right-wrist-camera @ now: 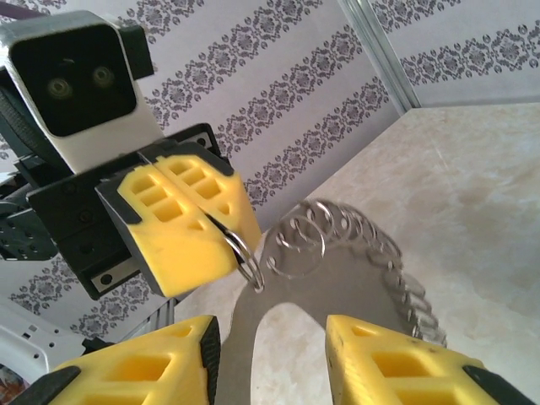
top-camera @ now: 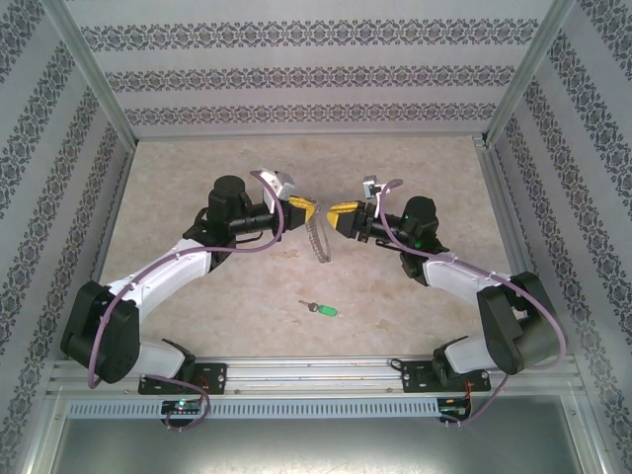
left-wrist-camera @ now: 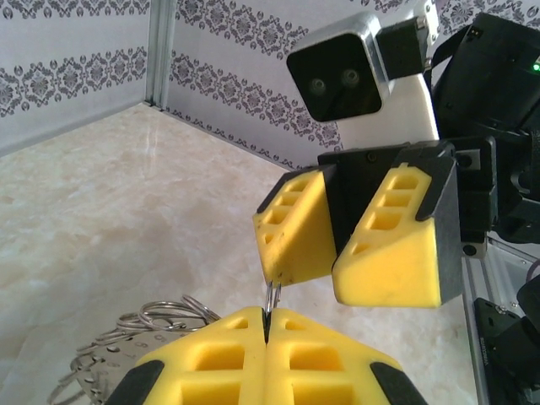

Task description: Put the keys on the keyring

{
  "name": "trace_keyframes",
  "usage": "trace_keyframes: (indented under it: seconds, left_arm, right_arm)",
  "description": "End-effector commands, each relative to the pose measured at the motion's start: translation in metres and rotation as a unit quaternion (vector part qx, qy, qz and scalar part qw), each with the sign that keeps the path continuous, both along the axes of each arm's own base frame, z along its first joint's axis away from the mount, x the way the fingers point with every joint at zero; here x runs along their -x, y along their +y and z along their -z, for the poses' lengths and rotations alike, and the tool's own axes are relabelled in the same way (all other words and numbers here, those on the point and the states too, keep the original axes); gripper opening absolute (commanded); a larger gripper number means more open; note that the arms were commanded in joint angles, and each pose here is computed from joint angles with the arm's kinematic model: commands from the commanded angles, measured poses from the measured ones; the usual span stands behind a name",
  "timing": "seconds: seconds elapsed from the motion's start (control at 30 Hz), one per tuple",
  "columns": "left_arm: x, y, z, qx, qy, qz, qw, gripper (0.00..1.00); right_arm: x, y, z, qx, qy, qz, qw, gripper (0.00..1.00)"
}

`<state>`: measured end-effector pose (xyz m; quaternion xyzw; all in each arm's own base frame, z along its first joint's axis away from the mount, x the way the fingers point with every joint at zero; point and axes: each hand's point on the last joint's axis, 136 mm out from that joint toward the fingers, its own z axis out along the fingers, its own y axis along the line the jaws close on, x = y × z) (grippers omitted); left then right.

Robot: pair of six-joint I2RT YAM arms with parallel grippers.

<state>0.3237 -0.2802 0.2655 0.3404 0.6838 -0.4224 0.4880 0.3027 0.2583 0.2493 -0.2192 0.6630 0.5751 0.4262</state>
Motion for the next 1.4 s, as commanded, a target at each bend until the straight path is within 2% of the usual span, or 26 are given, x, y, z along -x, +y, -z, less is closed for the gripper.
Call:
trace_keyframes:
  seconds: [0.0,0.47,0.8,1.0,1.2,1.37]
  left_arm:
    - [0.008,-0.010,-0.019,0.009,-0.026,0.032,0.999,0.00]
    - [0.013,-0.018,-0.018,0.007,-0.018,0.050,0.999,0.00]
    - [0.014,-0.019,-0.018,0.008,-0.017,0.053,0.998,0.00]
    - [0.015,-0.020,-0.016,0.005,-0.013,0.057,0.998,0.00]
    - [0.015,-0.022,-0.015,0.004,-0.012,0.059,0.998,0.00]
    - [0.015,-0.022,-0.015,0.001,-0.010,0.056,0.998,0.00]
  right_arm:
    - [0.010,0.007,-0.025,-0.008,-0.050,-0.030,0.998,0.39]
    - [0.012,0.018,-0.027,-0.006,-0.052,-0.056,0.997,0.34]
    - [0.012,0.019,-0.024,-0.002,-0.051,-0.055,0.997,0.16]
    - [0.012,0.021,-0.026,-0.003,-0.055,-0.060,0.997,0.13]
    - [0.014,0.022,-0.025,-0.001,-0.058,-0.065,0.996,0.00]
    - [0.011,0.022,-0.024,0.004,-0.060,-0.060,0.996,0.00]
